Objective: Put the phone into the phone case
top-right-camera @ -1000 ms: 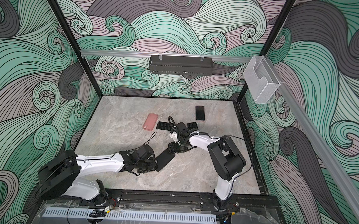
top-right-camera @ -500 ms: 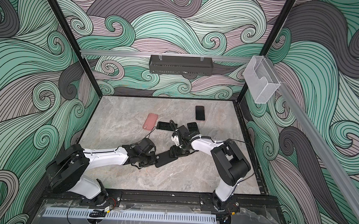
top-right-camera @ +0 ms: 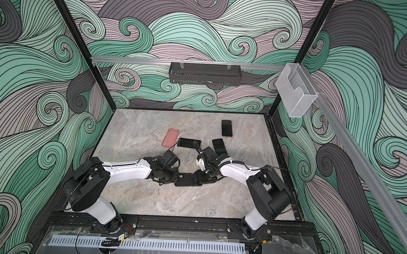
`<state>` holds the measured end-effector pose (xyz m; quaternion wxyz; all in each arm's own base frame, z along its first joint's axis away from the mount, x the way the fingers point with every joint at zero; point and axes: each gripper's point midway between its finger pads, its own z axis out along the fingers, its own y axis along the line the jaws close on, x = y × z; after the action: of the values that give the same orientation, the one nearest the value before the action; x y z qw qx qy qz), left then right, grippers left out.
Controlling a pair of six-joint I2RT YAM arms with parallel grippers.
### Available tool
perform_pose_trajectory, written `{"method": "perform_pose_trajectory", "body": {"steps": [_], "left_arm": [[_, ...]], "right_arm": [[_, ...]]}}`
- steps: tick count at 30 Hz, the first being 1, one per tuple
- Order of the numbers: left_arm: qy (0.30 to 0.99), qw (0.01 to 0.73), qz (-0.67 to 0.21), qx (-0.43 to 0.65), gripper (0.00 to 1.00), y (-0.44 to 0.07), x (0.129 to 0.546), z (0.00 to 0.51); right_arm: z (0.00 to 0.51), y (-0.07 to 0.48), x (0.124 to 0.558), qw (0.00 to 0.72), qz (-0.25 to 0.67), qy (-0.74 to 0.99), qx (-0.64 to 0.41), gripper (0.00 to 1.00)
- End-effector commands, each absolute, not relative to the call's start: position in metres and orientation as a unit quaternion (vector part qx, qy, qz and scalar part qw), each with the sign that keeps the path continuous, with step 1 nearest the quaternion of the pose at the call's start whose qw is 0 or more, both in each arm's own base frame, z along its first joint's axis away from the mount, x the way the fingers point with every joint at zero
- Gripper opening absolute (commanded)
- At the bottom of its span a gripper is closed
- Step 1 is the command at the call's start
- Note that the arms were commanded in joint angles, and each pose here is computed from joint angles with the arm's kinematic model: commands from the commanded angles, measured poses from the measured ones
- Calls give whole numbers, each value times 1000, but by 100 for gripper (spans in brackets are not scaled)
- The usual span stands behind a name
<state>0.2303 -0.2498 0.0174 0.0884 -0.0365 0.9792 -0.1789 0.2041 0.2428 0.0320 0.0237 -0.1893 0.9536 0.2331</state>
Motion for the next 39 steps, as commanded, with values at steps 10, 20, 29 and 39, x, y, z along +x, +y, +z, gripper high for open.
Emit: {"method": "perform_pose_trajectory", "body": {"steps": [10,20,29,39], "left_arm": [[988,87,-122,-21,30,-228,234,17],[982,107,-156,-30,35,-232,240,36],[974,143,-169,-57,55,-208,246,59],[961,220,-145,-85,82,-148,230,89]], "right_arm": [[33,245,200,19,234,954,-187,62],[34,250,200,16,239,952,-191,62],[51,247,208,45,212,950,-226,65],[88,234,264,136,77,905,-396,95]]}}
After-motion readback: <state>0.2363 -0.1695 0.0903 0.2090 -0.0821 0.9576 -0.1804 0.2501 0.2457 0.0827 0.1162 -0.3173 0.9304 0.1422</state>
